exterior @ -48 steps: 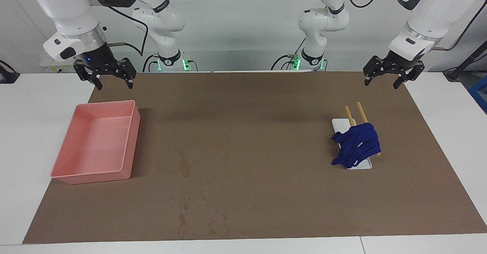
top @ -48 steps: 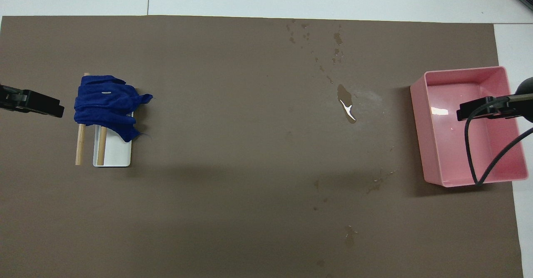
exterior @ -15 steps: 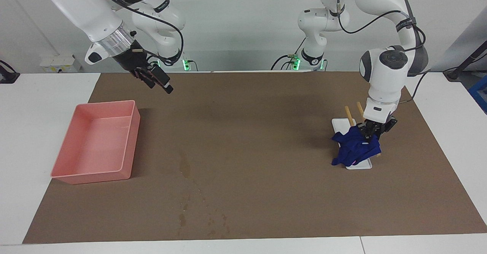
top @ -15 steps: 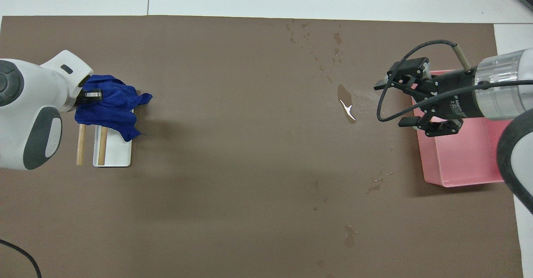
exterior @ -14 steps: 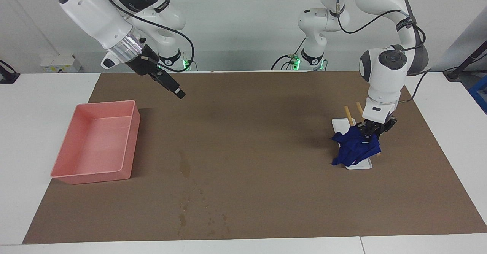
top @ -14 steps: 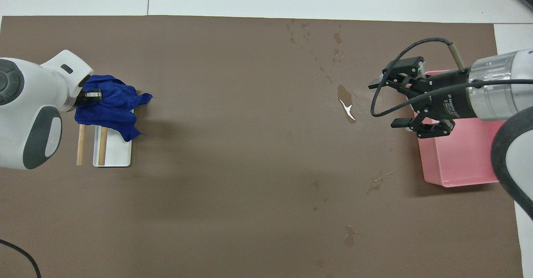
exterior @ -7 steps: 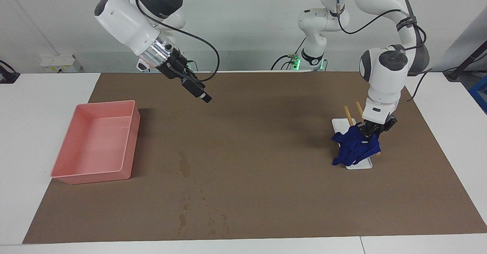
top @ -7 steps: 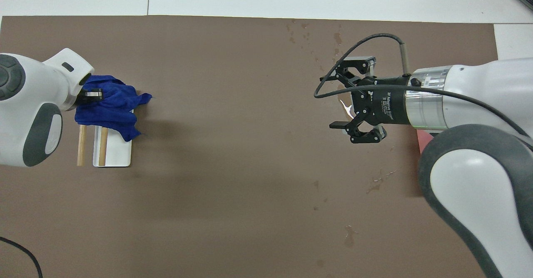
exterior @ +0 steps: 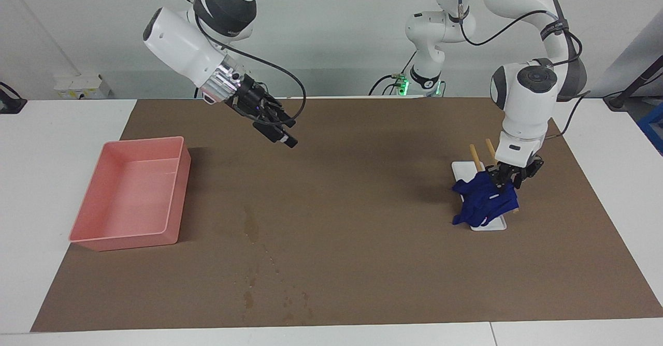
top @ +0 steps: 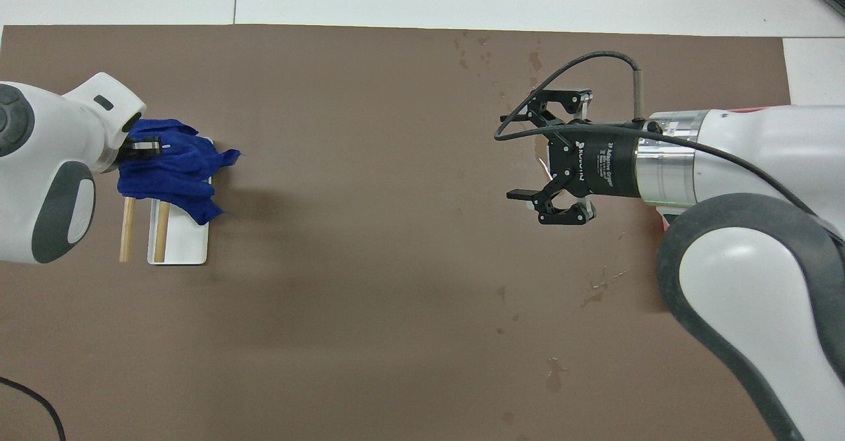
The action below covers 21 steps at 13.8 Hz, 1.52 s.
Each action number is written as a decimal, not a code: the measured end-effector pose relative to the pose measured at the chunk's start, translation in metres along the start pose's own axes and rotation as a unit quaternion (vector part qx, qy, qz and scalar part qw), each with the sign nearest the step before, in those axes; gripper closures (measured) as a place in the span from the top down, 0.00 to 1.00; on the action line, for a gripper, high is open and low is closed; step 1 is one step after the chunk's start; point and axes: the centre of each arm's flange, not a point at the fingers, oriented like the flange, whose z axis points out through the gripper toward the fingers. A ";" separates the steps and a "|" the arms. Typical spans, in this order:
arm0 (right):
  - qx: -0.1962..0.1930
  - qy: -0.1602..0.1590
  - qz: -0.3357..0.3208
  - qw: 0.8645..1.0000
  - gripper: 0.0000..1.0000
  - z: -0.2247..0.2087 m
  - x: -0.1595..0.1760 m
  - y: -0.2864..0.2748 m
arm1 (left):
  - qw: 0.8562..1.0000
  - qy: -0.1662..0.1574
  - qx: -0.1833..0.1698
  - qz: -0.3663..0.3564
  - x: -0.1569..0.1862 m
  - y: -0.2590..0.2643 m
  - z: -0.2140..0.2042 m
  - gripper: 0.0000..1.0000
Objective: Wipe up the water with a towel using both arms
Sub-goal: 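Lift the towel with the left gripper while the right gripper moves toward center, then carry the towel with the left gripper toward the right gripper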
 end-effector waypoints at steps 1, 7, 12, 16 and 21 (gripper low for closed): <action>-0.008 -0.004 0.003 1.000 1.00 0.013 0.000 0.002 | 1.000 0.000 0.000 0.000 0.000 0.000 0.000 0.36; -0.017 -0.005 -0.013 1.000 1.00 0.057 -0.021 0.010 | 0.999 -0.002 -0.015 -0.050 0.002 0.000 -0.006 0.08; -0.016 -0.004 -0.012 1.000 1.00 0.056 -0.020 0.009 | 0.926 -0.086 -0.158 -0.333 0.011 0.021 -0.045 0.07; -0.019 -0.006 -0.015 1.000 1.00 0.059 -0.024 0.011 | 0.813 -0.145 -0.241 -0.510 0.024 0.040 -0.112 0.07; -0.021 -0.006 -0.017 1.000 1.00 0.061 -0.026 0.012 | 0.666 -0.209 -0.324 -0.639 0.010 0.043 -0.217 0.07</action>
